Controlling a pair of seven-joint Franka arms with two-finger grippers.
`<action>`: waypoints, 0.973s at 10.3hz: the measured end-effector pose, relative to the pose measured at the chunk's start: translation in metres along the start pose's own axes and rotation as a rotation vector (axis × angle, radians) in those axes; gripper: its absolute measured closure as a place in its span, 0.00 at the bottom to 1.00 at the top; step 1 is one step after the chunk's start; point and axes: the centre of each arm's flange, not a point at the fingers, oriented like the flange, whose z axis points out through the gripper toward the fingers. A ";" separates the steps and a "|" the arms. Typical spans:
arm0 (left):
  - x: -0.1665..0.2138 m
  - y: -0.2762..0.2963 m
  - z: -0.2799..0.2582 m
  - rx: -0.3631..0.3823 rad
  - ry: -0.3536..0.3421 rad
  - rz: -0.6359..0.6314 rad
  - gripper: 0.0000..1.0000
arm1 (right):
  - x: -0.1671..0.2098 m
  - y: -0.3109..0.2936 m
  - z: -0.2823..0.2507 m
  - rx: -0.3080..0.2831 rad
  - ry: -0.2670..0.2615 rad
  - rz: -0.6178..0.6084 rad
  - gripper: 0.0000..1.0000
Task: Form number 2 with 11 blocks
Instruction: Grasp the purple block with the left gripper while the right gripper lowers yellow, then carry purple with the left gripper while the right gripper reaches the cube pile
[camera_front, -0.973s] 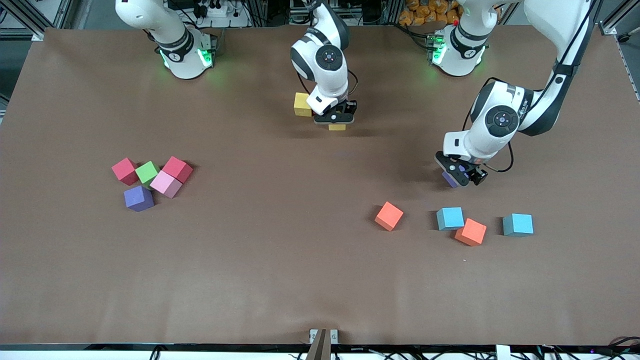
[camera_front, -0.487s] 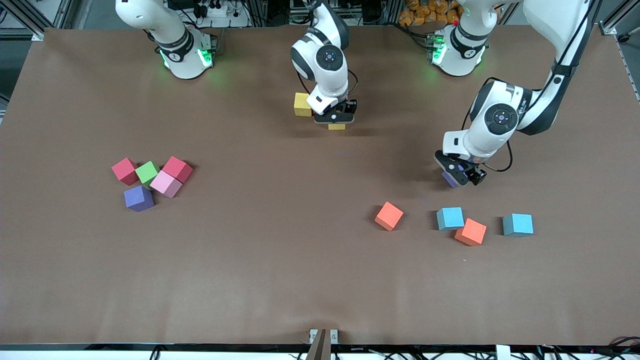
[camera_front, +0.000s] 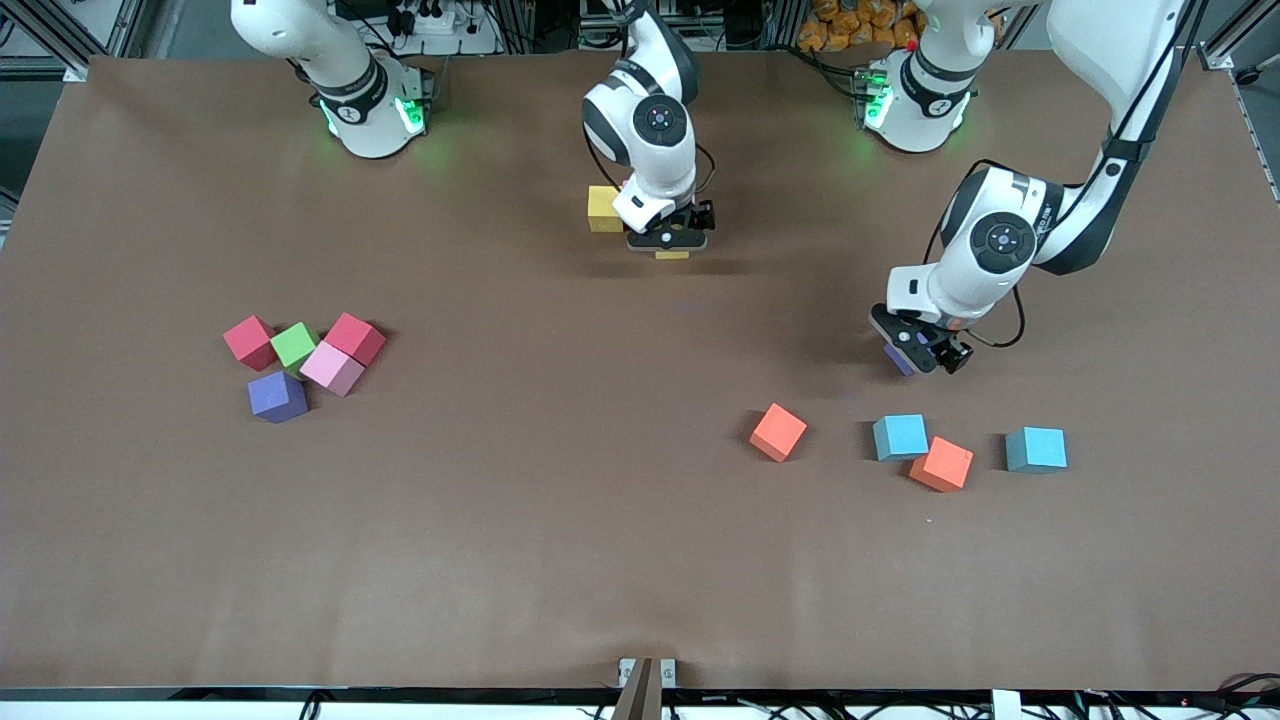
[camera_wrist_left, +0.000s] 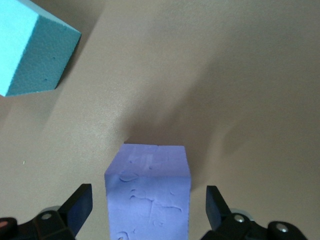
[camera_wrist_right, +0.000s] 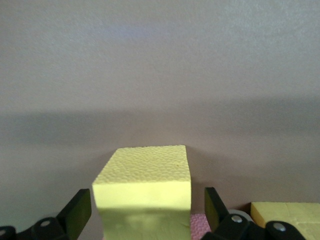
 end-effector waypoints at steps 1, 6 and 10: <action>-0.001 -0.001 0.003 0.000 0.000 0.001 0.00 | 0.005 -0.001 -0.004 0.006 0.004 0.005 0.00; -0.005 -0.005 0.012 -0.004 -0.002 -0.004 0.08 | 0.035 -0.002 -0.033 0.007 0.006 -0.008 0.00; -0.006 -0.010 0.010 0.006 0.009 -0.015 0.39 | 0.157 0.076 -0.102 -0.014 0.052 -0.073 0.00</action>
